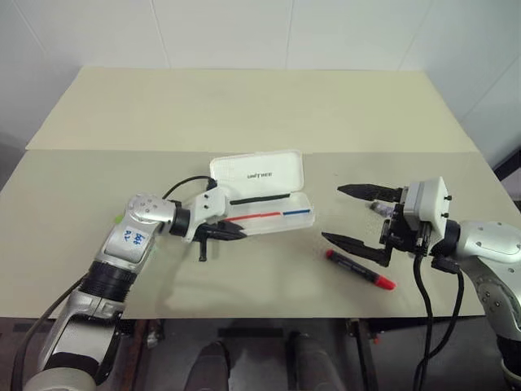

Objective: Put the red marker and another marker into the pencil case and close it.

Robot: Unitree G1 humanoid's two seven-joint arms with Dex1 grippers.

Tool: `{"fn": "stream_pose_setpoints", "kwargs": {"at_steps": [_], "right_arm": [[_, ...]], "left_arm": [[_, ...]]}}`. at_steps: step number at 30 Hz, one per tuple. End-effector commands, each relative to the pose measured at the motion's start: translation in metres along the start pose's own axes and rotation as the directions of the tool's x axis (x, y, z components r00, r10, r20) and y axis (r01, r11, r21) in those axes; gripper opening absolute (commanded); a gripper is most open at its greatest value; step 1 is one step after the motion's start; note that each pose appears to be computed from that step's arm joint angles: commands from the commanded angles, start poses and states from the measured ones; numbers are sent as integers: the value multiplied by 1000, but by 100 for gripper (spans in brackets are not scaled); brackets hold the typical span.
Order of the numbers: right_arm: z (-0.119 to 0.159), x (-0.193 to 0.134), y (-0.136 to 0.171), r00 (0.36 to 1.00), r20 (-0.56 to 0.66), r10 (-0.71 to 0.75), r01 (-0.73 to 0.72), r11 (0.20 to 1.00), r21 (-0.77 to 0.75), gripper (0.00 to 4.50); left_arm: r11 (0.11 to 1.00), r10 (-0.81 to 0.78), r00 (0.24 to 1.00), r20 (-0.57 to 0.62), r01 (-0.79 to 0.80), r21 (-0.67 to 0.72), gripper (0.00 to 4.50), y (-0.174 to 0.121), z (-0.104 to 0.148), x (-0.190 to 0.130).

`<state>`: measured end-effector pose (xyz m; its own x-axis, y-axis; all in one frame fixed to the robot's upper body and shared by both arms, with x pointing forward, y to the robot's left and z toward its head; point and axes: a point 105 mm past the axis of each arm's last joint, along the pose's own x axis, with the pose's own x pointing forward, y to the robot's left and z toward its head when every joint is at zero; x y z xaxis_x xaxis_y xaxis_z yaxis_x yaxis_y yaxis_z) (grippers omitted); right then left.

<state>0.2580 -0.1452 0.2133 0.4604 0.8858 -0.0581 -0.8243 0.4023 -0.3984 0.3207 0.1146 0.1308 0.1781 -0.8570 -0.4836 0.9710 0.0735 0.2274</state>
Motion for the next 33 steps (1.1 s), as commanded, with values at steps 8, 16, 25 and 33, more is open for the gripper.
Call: {"fn": "stream_pose_setpoints", "kwargs": {"at_steps": [8,16,25,33], "right_arm": [[11,-14,4,1000,-19,-15,14,1000,-24,450],[9,-15,5,999,-31,-14,14,1000,-8,450],[7,-9,4,1000,-19,11,-11,1000,2,450],[1,-7,4,999,-12,30,-29,999,26,450]], "left_arm": [[991,-111,994,-15,111,75,3,-22,-2,-2],[989,-143,990,-7,143,38,26,-27,-2,6],[995,-72,997,21,71,66,266,-17,11,1],[999,0,998,68,-3,47,266,-15,26,-28]]}}
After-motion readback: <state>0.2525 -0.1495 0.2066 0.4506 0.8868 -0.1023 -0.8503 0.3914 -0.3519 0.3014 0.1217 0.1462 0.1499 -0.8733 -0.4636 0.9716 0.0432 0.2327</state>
